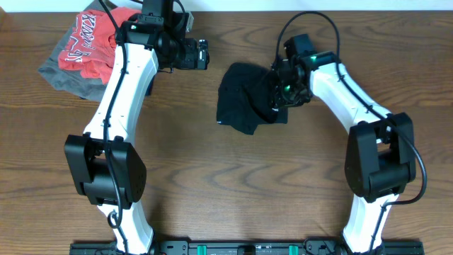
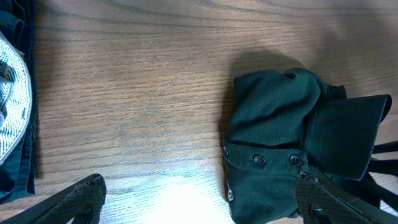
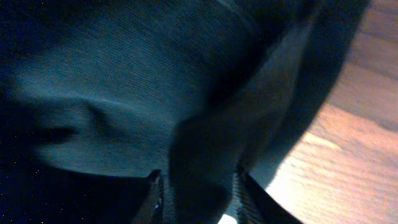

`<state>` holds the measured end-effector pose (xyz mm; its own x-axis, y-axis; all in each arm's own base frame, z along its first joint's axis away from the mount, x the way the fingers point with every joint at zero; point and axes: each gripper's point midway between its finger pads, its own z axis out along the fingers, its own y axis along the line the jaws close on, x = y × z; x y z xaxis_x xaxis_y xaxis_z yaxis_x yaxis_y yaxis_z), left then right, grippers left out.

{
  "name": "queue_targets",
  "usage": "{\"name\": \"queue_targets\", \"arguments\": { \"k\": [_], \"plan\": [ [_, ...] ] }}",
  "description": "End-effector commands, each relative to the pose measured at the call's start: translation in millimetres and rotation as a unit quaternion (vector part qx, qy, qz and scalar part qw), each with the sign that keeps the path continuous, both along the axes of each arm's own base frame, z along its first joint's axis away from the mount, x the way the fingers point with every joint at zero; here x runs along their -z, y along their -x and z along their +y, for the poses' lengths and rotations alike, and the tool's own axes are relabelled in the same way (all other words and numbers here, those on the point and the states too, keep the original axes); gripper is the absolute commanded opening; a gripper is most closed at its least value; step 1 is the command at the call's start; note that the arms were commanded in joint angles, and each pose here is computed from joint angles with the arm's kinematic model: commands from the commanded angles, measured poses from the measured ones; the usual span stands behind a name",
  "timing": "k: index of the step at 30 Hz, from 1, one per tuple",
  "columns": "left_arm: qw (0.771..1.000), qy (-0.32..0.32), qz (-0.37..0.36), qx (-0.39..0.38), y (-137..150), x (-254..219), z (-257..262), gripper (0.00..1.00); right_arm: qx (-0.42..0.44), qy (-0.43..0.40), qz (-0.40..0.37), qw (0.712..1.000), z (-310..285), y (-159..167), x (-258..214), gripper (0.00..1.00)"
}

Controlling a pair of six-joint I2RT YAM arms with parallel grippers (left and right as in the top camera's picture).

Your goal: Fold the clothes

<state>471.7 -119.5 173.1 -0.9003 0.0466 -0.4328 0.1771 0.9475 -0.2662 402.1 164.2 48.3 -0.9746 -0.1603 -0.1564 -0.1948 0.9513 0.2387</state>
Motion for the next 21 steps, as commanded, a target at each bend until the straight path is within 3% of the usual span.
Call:
{"name": "queue_targets", "arguments": {
  "k": [1,6,12,21],
  "plan": [
    [1.000,-0.005,0.012,-0.008,0,9,2,0.98,0.025,0.091,-0.034,0.995,-20,-6,-5,0.27],
    [1.000,-0.005,0.012,-0.008,1,9,2,0.98,0.065,0.130,-0.065,0.987,-38,-21,-10,0.01],
    [1.000,-0.005,0.013,-0.008,1,9,2,0.98,0.092,0.125,-0.077,0.985,-57,-36,-15,0.01],
    [1.000,-0.005,0.014,-0.008,1,9,2,0.98,0.106,0.136,-0.048,0.984,-75,-30,9,0.01]
  ]
}}
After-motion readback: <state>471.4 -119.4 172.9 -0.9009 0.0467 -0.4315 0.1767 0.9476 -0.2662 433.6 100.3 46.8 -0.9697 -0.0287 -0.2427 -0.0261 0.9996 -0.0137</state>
